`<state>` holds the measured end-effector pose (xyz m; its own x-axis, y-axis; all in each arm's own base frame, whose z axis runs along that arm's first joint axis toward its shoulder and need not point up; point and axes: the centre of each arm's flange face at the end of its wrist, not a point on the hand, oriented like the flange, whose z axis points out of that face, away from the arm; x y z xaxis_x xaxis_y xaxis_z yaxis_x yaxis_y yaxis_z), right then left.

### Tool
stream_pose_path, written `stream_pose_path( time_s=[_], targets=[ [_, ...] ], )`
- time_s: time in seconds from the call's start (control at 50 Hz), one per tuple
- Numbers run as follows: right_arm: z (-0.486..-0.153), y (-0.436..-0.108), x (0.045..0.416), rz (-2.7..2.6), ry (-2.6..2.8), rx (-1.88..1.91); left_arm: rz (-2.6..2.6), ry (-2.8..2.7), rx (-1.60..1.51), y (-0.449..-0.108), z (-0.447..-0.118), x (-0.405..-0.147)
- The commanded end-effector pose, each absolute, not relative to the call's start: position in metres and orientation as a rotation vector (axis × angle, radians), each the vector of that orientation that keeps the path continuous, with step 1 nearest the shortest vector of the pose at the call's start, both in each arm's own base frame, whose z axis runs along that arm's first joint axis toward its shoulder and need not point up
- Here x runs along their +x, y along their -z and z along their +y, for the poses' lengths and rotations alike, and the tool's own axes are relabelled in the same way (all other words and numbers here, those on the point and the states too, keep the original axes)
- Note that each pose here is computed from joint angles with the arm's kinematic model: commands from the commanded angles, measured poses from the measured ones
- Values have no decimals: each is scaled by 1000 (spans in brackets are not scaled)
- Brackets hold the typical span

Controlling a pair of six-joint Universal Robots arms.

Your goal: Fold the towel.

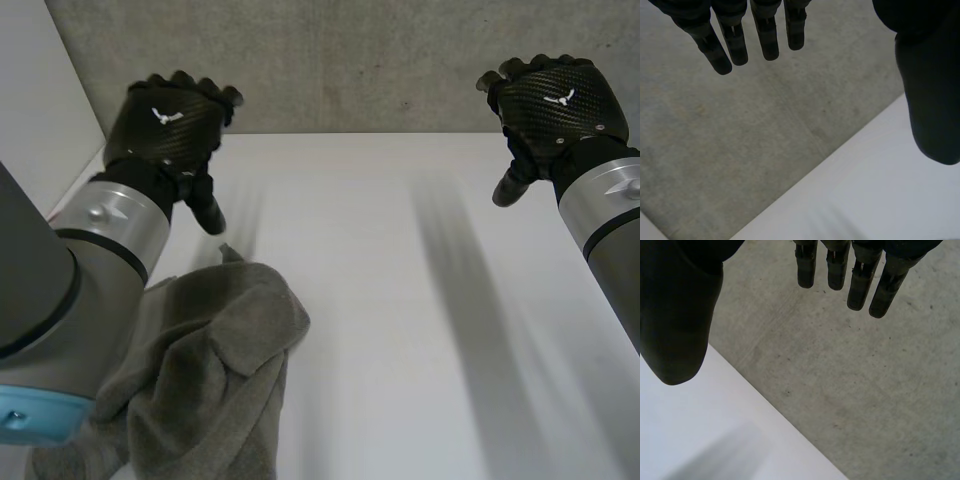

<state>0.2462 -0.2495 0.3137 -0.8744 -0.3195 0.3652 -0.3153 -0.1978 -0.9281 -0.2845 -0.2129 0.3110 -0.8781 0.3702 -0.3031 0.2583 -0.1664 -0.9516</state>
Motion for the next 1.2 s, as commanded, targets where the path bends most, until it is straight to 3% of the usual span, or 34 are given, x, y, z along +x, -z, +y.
stream_pose_path(
  time_s=[0.02, 0.22, 0.5, 0.68, 0.78, 0.88, 1.0, 1.2],
  targets=[
    [-252, -314, 245, 1980, 2210, -587, -1990, -2191, -569, -318, -223, -272],
    [-264, -310, 230, 2082, 2155, -499, -2102, -2063, -452, -323, -228, -259],
    [-266, -309, 228, 2097, 2159, -489, -2090, -2067, -443, -327, -227, -258],
    [-260, -307, 235, 2085, 2124, -567, -2198, -2001, -476, -304, -226, -251],
    [-253, -279, 254, 2117, 1923, -803, -2334, -1927, -493, -276, -222, -233],
    [-213, -233, 314, 1998, 1633, -1074, -2450, -1845, -563, -248, -221, -216],
    [-190, -202, 347, 1942, 1513, -1175, -2564, -1697, -622, -212, -218, -192],
    [-163, -146, 398, 1843, 1415, -1295, -2567, -1699, -526, -194, -218, -167]
  ],
)
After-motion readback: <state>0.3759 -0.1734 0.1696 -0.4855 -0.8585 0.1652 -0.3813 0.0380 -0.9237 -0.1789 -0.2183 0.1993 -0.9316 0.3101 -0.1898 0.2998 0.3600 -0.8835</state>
